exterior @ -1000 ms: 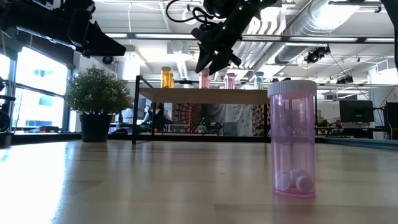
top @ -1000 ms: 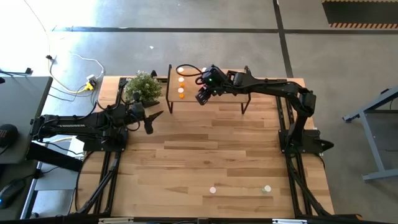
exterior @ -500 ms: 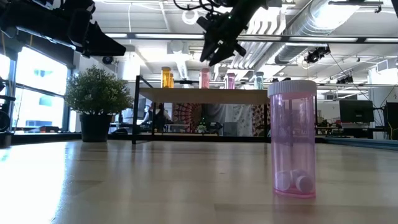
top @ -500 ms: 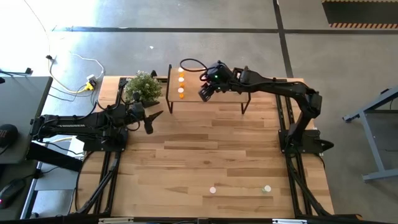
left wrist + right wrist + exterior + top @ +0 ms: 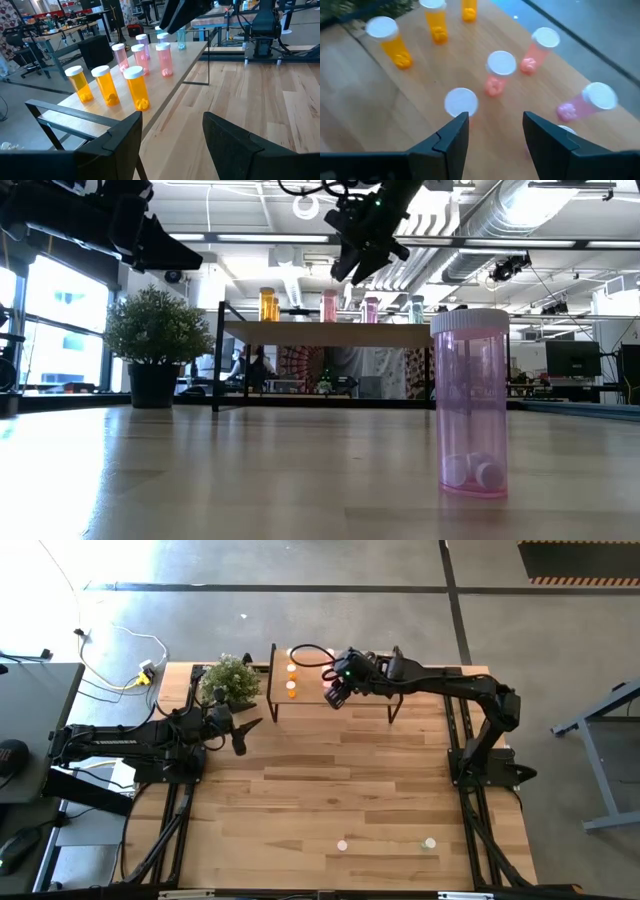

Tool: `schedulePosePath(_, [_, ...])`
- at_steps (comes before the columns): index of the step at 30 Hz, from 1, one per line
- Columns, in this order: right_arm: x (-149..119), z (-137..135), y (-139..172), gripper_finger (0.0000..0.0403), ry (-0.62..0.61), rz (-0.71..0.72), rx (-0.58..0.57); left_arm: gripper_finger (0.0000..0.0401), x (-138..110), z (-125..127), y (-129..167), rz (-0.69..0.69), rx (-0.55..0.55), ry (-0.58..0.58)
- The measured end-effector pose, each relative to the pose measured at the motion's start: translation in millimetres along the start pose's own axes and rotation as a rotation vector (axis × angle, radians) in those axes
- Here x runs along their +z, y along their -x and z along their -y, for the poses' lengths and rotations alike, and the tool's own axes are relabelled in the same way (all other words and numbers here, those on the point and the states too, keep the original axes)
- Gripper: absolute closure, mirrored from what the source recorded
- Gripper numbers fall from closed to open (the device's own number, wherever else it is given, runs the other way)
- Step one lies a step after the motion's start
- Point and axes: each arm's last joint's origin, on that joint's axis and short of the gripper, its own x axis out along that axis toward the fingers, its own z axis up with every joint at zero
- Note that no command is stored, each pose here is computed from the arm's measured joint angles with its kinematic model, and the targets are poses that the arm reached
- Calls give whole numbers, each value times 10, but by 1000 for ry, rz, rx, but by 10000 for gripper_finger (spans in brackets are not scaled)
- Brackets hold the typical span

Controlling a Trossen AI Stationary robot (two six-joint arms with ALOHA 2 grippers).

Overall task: Pick and place medicine bottles onto shelf by color
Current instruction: Adjust the pink pill bottles in the shelf

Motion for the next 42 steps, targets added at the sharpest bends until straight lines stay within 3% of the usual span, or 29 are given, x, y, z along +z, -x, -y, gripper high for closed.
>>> schedulePosePath(21, [-72,-68,-139,224,43,-18,-113,201,0,0,0,0,0,0])
schedulePosePath(42, [-52,-89,-148,224,31,-8,-58,201,0,0,0,0,0,0])
